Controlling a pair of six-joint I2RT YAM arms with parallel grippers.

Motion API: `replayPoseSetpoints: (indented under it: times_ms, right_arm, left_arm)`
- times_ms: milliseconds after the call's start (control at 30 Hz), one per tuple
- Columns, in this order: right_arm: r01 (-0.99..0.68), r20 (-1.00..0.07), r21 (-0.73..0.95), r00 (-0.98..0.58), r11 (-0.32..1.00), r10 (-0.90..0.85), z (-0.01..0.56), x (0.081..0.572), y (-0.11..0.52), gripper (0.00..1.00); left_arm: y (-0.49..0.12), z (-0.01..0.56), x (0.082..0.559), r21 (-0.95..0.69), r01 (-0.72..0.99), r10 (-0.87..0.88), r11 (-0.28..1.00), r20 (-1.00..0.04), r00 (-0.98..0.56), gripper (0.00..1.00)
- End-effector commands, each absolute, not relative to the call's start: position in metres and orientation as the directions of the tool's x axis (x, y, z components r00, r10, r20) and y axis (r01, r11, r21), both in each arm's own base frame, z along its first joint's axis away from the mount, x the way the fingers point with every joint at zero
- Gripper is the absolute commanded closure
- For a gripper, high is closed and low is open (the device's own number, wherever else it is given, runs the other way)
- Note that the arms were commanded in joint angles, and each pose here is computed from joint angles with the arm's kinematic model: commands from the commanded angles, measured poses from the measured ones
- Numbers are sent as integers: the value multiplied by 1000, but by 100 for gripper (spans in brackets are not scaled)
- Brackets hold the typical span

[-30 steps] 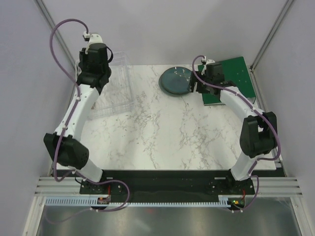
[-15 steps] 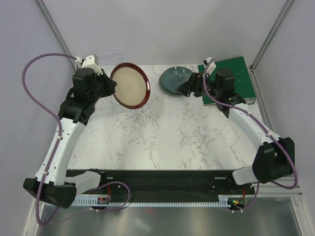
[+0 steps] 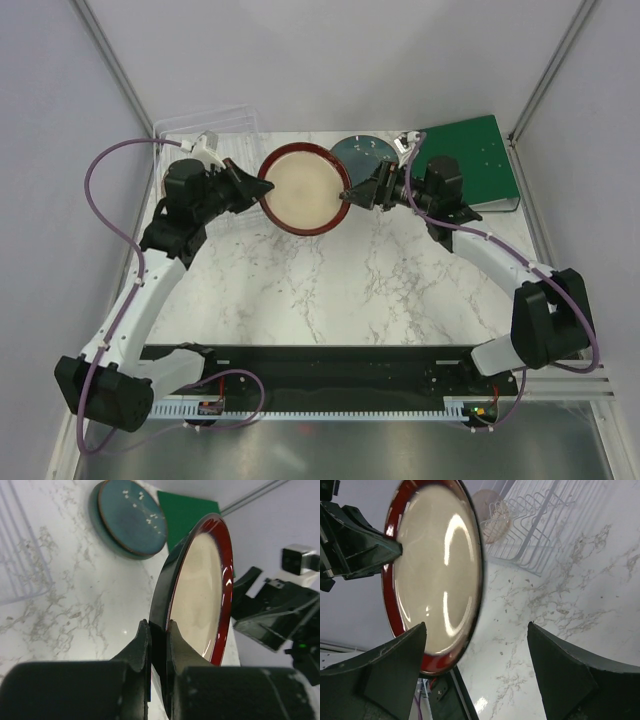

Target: Unload the plates from the dish rack

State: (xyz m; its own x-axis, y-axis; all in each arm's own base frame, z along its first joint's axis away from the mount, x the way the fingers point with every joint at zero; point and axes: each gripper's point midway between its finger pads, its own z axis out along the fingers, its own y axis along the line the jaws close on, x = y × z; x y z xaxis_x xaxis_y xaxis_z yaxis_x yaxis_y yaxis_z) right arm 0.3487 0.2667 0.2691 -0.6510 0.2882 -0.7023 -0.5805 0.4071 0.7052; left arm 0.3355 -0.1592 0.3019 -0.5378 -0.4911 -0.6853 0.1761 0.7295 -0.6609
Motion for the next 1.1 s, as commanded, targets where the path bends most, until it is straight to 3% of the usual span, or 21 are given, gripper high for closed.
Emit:
replayPoseSetpoints:
  times_ms: [0, 133, 233, 400, 433, 467, 633, 767, 833, 933, 1067]
  right_arm:
    - [-606, -681, 732, -668, 312, 299, 272, 343, 281, 11]
    - [-617, -675, 738, -674, 275, 300, 273, 340, 289, 17]
    - [-641, -685, 728, -665, 242, 297, 281, 339, 293, 44]
    - [-652, -676, 735, -678, 188, 290, 286, 339, 298, 74]
    - [-648, -669, 740, -683, 177, 294, 287, 339, 299, 89]
    - [-647, -668, 741, -681, 180, 300, 287, 340, 299, 98]
    - [-618, -682, 731, -661, 288, 314, 281, 353, 292, 100]
    - [-606, -756, 652, -562, 455, 335, 293, 385, 270, 100]
    - [-531, -757, 644, -548, 551, 357, 287, 409, 248, 100]
    - [-452, -752, 645, -517, 617, 409, 289, 444, 213, 100]
    - [-372, -744, 651, -487, 662, 457, 287, 487, 173, 100]
  left_arm:
    - [-176, 405, 320, -719, 437, -612, 540, -692, -382, 98]
    - [-179, 403, 319, -730, 447, -617, 517, -680, -396, 98]
    - [-180, 399, 318, -737, 444, -621, 509, -672, -404, 98]
    - [-183, 387, 320, -751, 431, -621, 500, -658, -427, 98]
    - [-183, 384, 321, -754, 425, -619, 502, -656, -432, 98]
    - [-183, 382, 322, -754, 423, -619, 502, -655, -434, 98]
    - [-179, 370, 327, -729, 399, -587, 556, -684, -432, 95]
    - [-157, 354, 336, -658, 304, -544, 689, -747, -382, 54]
    - [-143, 346, 337, -595, 252, -497, 763, -789, -361, 40]
    - [-112, 342, 343, -504, 134, -454, 853, -844, -286, 23]
    - [-77, 346, 339, -413, 12, -403, 911, -895, -193, 14]
